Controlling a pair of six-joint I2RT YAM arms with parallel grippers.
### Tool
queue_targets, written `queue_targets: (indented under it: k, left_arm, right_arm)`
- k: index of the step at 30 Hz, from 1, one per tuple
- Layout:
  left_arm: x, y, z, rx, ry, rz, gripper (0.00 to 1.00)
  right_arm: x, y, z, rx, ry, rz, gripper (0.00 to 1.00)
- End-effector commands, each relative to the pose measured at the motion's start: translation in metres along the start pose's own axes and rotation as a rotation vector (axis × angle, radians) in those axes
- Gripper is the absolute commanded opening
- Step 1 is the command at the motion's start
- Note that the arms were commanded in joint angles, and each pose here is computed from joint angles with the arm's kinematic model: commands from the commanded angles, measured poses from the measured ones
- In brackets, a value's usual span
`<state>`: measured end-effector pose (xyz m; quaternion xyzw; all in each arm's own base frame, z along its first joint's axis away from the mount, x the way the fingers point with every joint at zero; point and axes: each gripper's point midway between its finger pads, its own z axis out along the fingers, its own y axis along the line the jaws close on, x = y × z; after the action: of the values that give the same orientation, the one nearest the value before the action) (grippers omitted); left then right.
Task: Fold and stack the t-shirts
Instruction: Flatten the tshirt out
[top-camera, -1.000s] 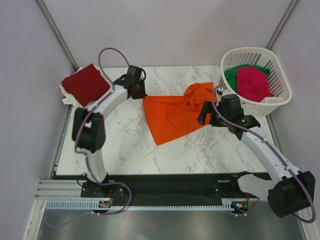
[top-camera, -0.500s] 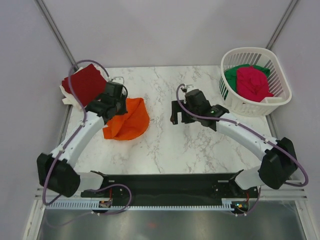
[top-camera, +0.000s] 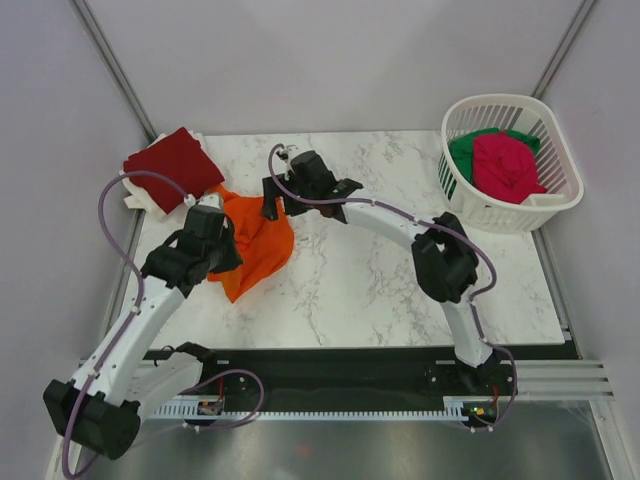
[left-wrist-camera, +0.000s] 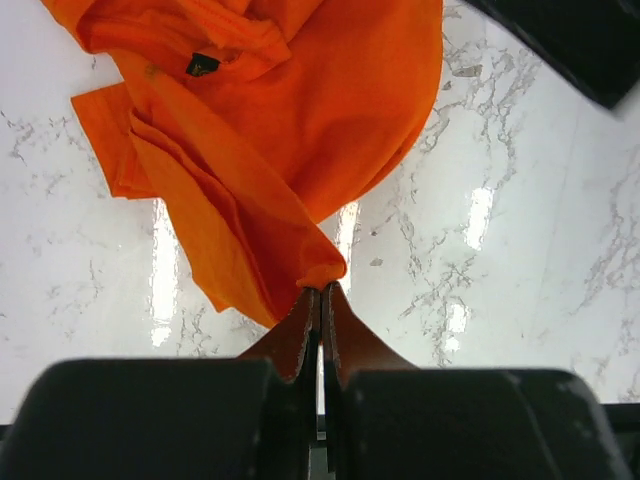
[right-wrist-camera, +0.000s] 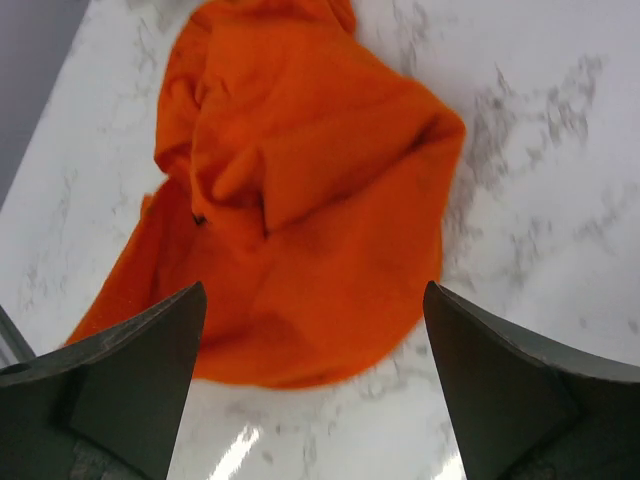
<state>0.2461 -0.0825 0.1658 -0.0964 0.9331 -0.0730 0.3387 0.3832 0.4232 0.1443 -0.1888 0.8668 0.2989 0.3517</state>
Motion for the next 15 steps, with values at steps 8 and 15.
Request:
queue_targets:
  k: [8,15]
  left_arm:
    - [0.029,0.000,-0.019,0.077,0.025,-0.119,0.02]
    - [0.028,-0.006,-0.030,0.131,0.006,-0.115,0.02]
  right_arm:
    - [-0.022,0.047,0.108,-0.154,-0.033,0.075,0.96]
    - [0.027,0.033,0.145,0.020,0.009,-0.036,0.72]
